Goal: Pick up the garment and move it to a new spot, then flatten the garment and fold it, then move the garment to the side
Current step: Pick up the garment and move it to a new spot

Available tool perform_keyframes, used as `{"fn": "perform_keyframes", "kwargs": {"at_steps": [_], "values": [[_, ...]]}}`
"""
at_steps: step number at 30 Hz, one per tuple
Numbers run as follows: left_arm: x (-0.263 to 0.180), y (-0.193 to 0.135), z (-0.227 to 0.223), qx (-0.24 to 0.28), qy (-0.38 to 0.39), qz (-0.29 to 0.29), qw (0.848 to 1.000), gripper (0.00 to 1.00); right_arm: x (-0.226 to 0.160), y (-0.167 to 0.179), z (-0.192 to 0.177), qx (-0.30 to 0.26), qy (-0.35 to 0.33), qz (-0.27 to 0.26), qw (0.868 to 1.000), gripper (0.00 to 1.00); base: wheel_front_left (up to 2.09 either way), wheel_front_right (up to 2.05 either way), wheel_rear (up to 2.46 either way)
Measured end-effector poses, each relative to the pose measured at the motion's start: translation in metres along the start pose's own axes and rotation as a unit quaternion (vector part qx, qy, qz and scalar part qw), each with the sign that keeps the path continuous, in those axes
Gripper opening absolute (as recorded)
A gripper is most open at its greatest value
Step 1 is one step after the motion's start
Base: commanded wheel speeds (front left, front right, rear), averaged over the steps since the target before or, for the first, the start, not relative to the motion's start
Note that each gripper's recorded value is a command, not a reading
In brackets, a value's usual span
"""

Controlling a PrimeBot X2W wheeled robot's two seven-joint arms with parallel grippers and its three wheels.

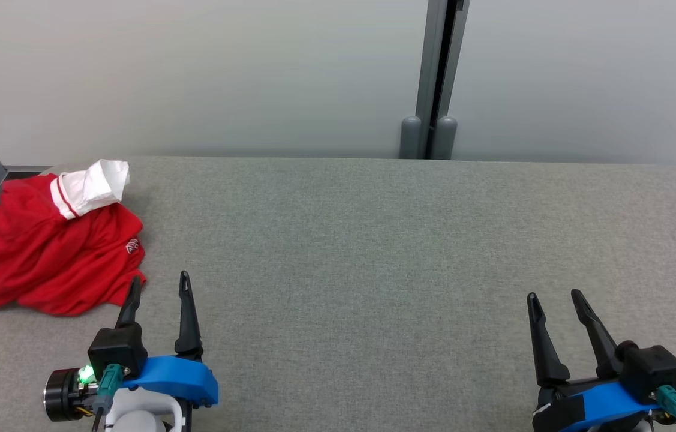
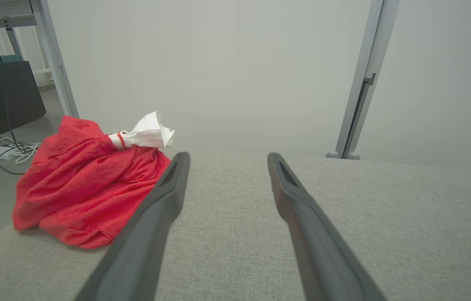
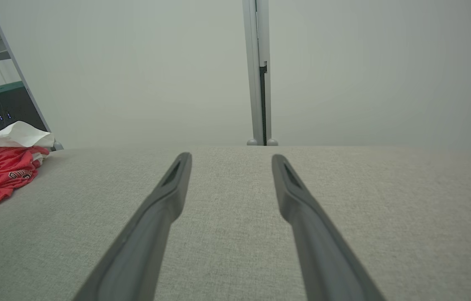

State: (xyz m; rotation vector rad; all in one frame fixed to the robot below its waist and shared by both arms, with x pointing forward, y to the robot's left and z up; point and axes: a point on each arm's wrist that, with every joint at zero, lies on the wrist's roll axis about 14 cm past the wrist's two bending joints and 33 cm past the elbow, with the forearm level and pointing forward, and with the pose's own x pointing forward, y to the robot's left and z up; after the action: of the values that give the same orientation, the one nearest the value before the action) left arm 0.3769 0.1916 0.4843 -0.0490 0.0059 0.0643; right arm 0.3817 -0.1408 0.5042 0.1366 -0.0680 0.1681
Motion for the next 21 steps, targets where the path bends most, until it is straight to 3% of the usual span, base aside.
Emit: {"fn": "perform_keyframes", "kwargs": {"at_steps": [21], "values": [[-0.029,0.078,0.011,0.014,-0.012,0.109,0.994,1.00,0.040,0.061,-0.018,0.000,0.019,0.094,0.995,1.00,0.00,0.00,0.00]]}}
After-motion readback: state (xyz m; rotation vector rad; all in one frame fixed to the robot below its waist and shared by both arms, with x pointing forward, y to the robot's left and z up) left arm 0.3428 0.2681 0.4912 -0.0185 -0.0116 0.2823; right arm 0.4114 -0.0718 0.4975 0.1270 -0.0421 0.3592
